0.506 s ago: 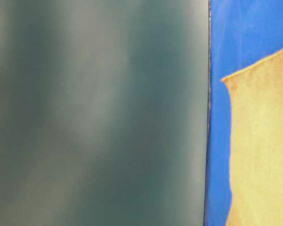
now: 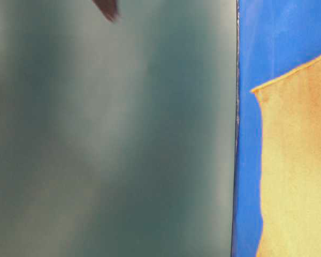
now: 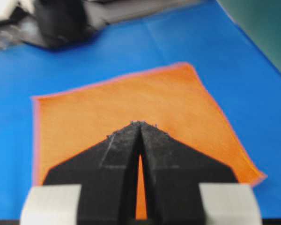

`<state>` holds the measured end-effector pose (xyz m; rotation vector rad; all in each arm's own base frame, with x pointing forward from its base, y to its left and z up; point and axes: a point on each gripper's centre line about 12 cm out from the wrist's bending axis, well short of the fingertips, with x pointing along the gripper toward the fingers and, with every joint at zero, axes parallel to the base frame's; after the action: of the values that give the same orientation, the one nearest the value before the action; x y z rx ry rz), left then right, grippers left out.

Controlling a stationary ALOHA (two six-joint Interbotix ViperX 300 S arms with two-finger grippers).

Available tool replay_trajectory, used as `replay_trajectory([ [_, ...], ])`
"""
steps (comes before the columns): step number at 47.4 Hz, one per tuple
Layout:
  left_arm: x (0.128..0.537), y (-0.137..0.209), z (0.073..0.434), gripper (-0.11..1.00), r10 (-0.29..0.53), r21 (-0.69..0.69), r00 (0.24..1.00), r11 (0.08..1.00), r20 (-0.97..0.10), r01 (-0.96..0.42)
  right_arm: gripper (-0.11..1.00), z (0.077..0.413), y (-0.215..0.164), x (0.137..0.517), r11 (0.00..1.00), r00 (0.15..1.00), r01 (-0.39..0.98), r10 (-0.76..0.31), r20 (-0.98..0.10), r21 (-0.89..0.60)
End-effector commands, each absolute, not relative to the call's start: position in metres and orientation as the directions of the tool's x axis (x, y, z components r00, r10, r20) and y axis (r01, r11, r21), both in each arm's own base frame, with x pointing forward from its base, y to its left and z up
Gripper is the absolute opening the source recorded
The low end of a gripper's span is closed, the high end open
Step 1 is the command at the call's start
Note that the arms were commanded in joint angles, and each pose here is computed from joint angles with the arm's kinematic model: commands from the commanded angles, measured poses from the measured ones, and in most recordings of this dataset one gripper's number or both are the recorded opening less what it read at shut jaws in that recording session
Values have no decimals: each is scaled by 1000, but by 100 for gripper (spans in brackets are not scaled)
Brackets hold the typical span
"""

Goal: Fold the orange towel.
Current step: 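Move both grippers to the towel's top corners and grasp them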

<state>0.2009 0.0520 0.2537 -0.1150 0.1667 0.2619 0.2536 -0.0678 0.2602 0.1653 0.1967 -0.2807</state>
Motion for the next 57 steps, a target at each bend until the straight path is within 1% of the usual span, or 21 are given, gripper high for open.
replay_trajectory([
  [1, 204, 66, 246, 0, 302, -93, 928, 940, -218, -328, 0, 262, -88, 268, 928, 920, 347, -308, -243, 139],
  [5, 205, 81, 232, 3, 354, -93, 894, 915, -276, -392, 0, 248, -110, 281, 905, 884, 406, -352, -307, 131],
  [8, 205, 93, 221, 11, 394, -94, 861, 892, -321, -443, 0, 239, -125, 289, 890, 860, 439, -377, -344, 121],
  [10, 205, 100, 214, 21, 415, -93, 843, 877, -343, -471, 1, 231, -134, 294, 880, 843, 460, -391, -369, 117],
  [12, 205, 108, 206, 35, 437, -92, 822, 861, -366, -500, 1, 223, -145, 301, 872, 826, 477, -403, -394, 109],
  [14, 205, 114, 199, 48, 453, -90, 807, 850, -378, -519, 4, 216, -153, 306, 865, 812, 490, -410, -415, 104],
  [16, 205, 120, 193, 61, 468, -90, 794, 838, -388, -538, 12, 208, -160, 310, 859, 799, 503, -417, -433, 100],
  [19, 206, 127, 183, 79, 484, -89, 778, 824, -400, -559, 29, 194, -171, 317, 850, 777, 519, -424, -465, 93],
  [21, 206, 133, 173, 87, 497, -86, 763, 812, -414, -577, 41, 185, -177, 320, 844, 766, 529, -429, -480, 91],
  [23, 207, 137, 166, 91, 504, -85, 751, 804, -426, -588, 50, 177, -182, 323, 840, 757, 535, -431, -492, 87],
  [24, 208, 139, 162, 92, 506, -83, 746, 802, -433, -592, 53, 173, -184, 325, 838, 753, 538, -432, -496, 87],
  [26, 209, 143, 155, 91, 510, -78, 735, 796, -447, -600, 55, 164, -189, 329, 836, 747, 542, -434, -504, 84],
  [32, 213, 156, 133, 90, 522, -66, 703, 779, -482, -624, 51, 146, -197, 338, 831, 735, 550, -435, -519, 82],
  [44, 225, 177, 98, 90, 520, -55, 647, 755, -558, -654, 51, 105, -206, 350, 826, 700, 558, -419, -578, 77],
  [50, 227, 187, 84, 88, 518, -51, 616, 740, -593, -671, 51, 92, -210, 350, 819, 685, 568, -419, -596, 78],
  [54, 227, 189, 74, 85, 509, -49, 597, 734, -620, -677, 49, 91, -210, 350, 818, 685, 570, -420, -596, 78],
  [57, 228, 190, 69, 78, 500, -47, 587, 735, -637, -677, 45, 91, -210, 350, 819, 685, 569, -419, -596, 77],
])
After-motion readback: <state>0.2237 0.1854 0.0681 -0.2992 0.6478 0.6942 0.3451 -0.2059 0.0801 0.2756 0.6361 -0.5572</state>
